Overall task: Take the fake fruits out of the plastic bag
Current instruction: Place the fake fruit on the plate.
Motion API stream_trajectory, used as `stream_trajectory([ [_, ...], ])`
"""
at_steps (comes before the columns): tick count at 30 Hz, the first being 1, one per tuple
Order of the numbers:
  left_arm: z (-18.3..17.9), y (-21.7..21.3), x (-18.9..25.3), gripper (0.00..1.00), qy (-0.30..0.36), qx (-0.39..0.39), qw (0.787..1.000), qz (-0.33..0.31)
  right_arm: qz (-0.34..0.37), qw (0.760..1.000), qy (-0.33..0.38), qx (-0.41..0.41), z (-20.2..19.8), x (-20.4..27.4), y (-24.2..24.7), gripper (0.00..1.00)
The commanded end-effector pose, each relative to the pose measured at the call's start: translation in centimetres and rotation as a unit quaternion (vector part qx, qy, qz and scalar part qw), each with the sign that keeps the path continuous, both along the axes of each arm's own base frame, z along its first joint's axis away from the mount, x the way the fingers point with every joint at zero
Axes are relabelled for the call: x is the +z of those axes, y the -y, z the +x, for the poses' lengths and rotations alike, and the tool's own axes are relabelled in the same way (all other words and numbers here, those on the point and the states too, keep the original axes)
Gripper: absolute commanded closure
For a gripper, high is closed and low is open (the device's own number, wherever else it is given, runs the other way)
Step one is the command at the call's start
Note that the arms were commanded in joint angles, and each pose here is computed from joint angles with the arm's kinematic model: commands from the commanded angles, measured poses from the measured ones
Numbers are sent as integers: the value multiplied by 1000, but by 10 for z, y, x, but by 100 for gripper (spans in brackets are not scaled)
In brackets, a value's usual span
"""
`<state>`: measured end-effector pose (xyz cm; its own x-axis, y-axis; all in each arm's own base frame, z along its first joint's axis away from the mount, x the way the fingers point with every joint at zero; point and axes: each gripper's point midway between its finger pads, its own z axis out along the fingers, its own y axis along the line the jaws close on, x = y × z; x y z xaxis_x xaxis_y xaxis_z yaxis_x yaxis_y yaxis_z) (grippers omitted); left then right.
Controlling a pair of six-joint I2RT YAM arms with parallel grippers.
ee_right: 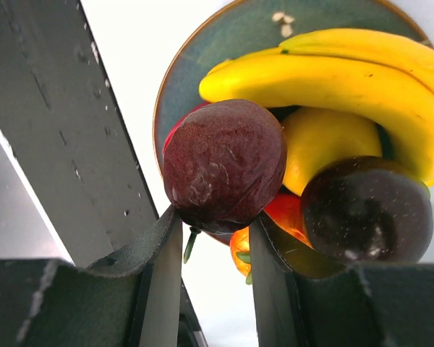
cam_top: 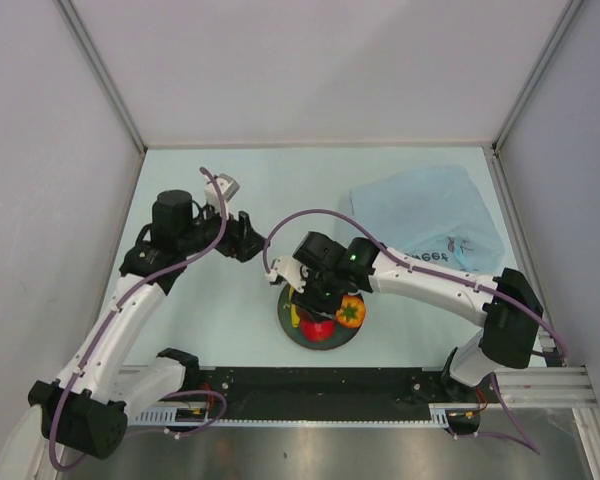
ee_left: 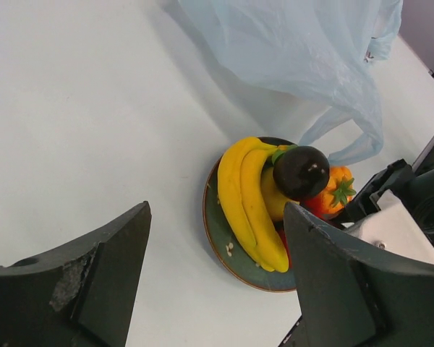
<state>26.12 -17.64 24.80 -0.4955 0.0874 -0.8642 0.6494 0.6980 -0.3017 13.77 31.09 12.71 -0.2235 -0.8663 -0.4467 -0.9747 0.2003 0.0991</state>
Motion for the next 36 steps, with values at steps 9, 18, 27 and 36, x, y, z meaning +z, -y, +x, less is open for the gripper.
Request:
stream_trajectory([
  [9, -13, 2, 11, 22, 24, -26, 998, -42, -1, 998, 39, -53, 18, 8, -5, 62],
  [18, -18, 9, 8, 22, 12, -45, 997, -61, -5, 999, 37, -37, 9, 8, -5, 38],
  [27, -23, 11, 6, 22, 8, -55, 996, -69, -18, 999, 33, -29, 1, 14, 9, 35],
  [36, -19, 13, 0, 23, -4, -57, 996, -68, -55, 998, 0, -1, -23, 8, 43, 35],
])
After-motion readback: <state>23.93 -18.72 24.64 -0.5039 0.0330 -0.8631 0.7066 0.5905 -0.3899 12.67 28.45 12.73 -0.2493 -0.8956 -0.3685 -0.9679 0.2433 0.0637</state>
